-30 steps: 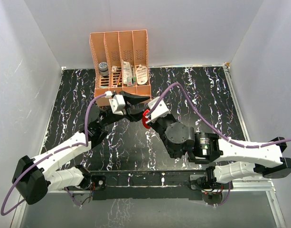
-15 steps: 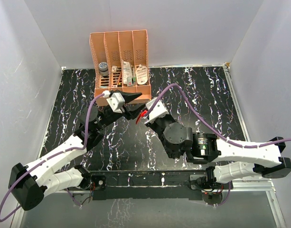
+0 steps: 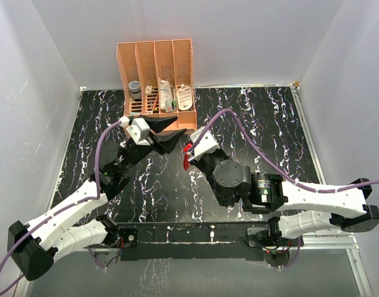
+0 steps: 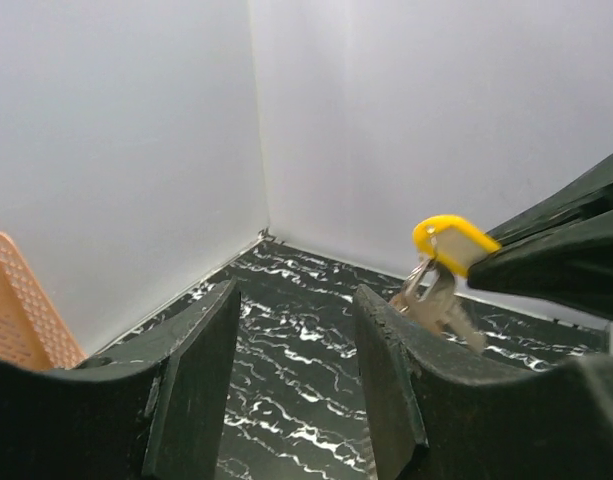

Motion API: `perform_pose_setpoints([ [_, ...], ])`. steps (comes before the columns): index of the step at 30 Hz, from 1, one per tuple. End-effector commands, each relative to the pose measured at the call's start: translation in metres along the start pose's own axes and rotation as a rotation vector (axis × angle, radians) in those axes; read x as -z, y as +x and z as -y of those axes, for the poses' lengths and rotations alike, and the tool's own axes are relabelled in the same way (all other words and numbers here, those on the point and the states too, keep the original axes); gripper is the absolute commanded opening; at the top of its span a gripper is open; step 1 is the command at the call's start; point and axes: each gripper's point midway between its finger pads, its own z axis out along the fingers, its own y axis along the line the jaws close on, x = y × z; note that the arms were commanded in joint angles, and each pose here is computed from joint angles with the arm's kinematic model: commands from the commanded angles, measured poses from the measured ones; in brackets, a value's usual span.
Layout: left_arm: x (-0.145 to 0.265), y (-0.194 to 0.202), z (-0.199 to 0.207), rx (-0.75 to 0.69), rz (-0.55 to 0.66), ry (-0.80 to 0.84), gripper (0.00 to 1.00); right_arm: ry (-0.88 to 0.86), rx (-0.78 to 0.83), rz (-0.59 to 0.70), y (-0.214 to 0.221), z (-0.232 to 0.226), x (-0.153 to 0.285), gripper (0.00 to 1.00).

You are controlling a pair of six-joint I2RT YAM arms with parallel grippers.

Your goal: Remove the keys from the keyring

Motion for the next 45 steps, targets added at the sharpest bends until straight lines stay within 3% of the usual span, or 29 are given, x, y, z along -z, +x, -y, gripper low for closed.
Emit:
perform_pose_setpoints([
  [1,-0.004,-0.036,0.014,0.042,0.059,0.069,0.47,0.026,-0.064,0.028,-0.009,0.004,0.0,0.0],
  [25,0.008,-0.023,0.048,0.099,0.001,0.245,0.45,0.047,-0.06,0.038,-0.012,0.004,-0.002,0.0],
  [35,0.003,0.009,0.05,0.087,-0.06,0.269,0.45,0.047,-0.069,0.045,-0.015,0.007,-0.001,0.0],
  [45,-0.004,0.007,0.048,0.018,0.017,0.284,0.46,0.035,-0.072,0.051,-0.016,0.008,0.0,0.0],
])
